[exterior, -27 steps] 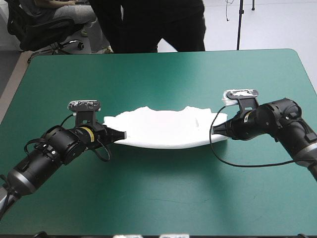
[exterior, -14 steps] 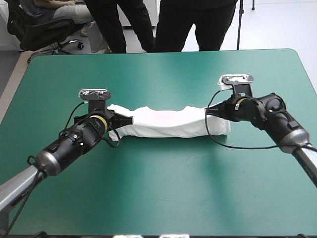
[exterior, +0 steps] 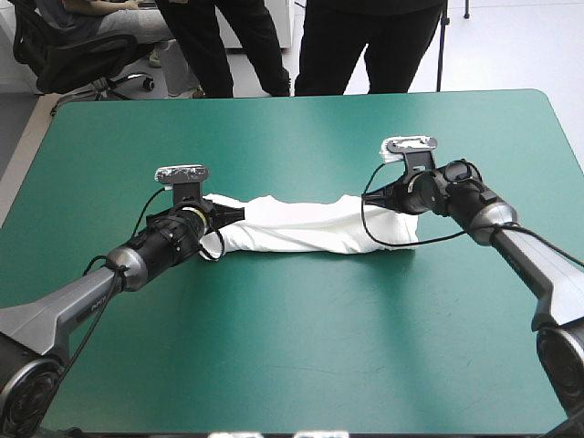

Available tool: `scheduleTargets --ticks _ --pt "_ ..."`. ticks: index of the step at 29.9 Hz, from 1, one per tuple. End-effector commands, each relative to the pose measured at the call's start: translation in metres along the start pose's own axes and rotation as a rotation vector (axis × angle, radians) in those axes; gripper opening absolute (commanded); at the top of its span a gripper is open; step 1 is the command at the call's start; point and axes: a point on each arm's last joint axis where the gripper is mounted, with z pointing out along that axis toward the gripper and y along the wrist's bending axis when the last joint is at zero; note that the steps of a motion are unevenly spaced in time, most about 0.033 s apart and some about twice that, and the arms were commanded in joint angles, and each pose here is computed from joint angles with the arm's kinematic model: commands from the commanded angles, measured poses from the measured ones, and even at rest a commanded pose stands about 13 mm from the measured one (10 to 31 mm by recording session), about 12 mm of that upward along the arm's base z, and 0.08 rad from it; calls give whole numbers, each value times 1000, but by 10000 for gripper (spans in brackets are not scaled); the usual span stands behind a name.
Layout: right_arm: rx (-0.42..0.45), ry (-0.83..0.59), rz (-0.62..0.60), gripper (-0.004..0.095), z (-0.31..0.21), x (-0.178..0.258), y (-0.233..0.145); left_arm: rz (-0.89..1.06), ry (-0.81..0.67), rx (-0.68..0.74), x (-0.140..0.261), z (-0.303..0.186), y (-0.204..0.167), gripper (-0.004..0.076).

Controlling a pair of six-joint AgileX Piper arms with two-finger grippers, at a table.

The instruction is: Fold the cloth

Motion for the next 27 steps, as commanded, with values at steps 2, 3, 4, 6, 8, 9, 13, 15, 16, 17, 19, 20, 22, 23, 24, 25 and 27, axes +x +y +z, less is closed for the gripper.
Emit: scheduleTargets --ticks 2,3,4,6,8,9,13,15,16,17,19,20,22,23,24,25,27 --pt "-4 -61 -15 -17 -2 -12 1 -20 -84 94 -18 -8 -7 -9" --pt "0 -42 -16 -17 2 -10 0 -18 -85 105 -18 -7 -9 -9" --pt "3 -26 -16 -17 5 -9 0 -16 -86 116 -18 -6 -10 -9" --pt "11 8 -24 -9 10 -5 0 -16 -81 126 -16 -3 -11 -9" --pt "13 24 -38 5 12 -4 -1 -5 -74 124 -15 0 -12 -8" --pt "13 25 -40 26 12 -4 -1 7 -68 122 -14 2 -12 -8" --pt "12 37 -57 198 11 -3 0 16 -64 124 -12 4 -13 90" --pt "16 60 -55 330 11 -2 -1 15 -69 127 -13 2 -13 184" --pt "20 74 -55 412 9 -2 -1 14 -75 131 -14 0 -13 266" --pt "23 85 -54 495 7 -3 -1 16 -79 134 -15 -2 -14 321" --pt "25 88 -53 629 -2 -6 -1 24 -97 138 -18 -10 -15 434" --pt "24 77 -52 664 -8 -9 -1 27 -107 137 -20 -16 -15 469" --pt "23 53 -54 687 -24 -13 -1 35 -131 136 -24 -29 -15 491" --pt "23 32 -56 683 -34 -15 -1 43 -146 139 -26 -37 -14 491" --pt "23 15 -59 679 -43 -16 -1 48 -159 149 -28 -46 -15 491" --pt "23 7 -58 679 -51 -17 -2 49 -171 156 -30 -54 -14 491" --pt "24 -5 -56 679 -68 -16 -3 67 -173 155 -31 -69 -12 491"
